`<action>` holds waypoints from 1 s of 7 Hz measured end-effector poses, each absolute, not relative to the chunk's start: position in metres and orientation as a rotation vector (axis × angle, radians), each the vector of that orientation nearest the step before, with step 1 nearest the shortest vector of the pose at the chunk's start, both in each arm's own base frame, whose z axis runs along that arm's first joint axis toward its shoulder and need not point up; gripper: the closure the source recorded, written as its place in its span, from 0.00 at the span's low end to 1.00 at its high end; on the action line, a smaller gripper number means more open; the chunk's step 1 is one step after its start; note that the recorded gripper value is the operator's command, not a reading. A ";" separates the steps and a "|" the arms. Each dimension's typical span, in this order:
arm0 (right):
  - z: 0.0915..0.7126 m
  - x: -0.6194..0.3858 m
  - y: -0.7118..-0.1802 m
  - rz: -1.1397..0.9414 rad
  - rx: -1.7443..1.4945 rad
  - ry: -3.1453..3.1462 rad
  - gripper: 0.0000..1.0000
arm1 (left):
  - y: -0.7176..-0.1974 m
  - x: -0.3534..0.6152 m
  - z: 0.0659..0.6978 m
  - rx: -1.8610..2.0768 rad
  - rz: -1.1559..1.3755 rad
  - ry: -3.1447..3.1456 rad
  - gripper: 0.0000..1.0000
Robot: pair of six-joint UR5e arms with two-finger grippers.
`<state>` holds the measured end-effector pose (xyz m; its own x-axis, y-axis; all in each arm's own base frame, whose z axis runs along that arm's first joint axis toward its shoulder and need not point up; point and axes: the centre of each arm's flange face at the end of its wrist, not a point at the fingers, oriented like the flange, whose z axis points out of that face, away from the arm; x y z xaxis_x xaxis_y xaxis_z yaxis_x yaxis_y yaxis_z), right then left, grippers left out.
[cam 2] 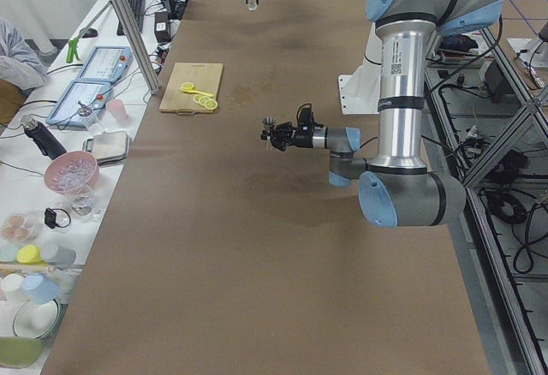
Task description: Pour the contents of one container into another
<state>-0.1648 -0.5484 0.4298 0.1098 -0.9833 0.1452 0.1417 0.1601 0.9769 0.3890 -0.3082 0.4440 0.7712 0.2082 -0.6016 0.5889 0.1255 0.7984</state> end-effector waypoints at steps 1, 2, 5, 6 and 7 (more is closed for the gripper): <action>0.415 -0.160 -0.552 -1.082 1.026 -1.095 1.00 | -0.340 0.415 0.396 1.454 -0.296 0.682 1.00; 0.405 -0.156 -0.553 -1.073 1.018 -1.096 1.00 | -0.369 0.438 0.348 1.450 -0.277 0.660 1.00; 0.378 -0.157 -0.547 -1.045 0.952 -1.099 1.00 | -0.414 0.492 0.258 1.427 -0.179 0.698 1.00; 0.370 -0.159 -0.545 -1.035 0.935 -1.074 1.00 | -0.422 0.507 0.239 1.431 -0.159 0.707 1.00; 0.364 -0.157 -0.542 -1.037 0.931 -1.023 1.00 | -0.428 0.521 0.223 1.433 -0.149 0.711 1.00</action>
<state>-0.1572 -0.5423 0.3639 0.1780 -0.9612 0.2107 0.2239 0.2481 0.9425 0.5206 -0.4276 0.2227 0.7880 0.3161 -0.5284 0.5019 0.1673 0.8486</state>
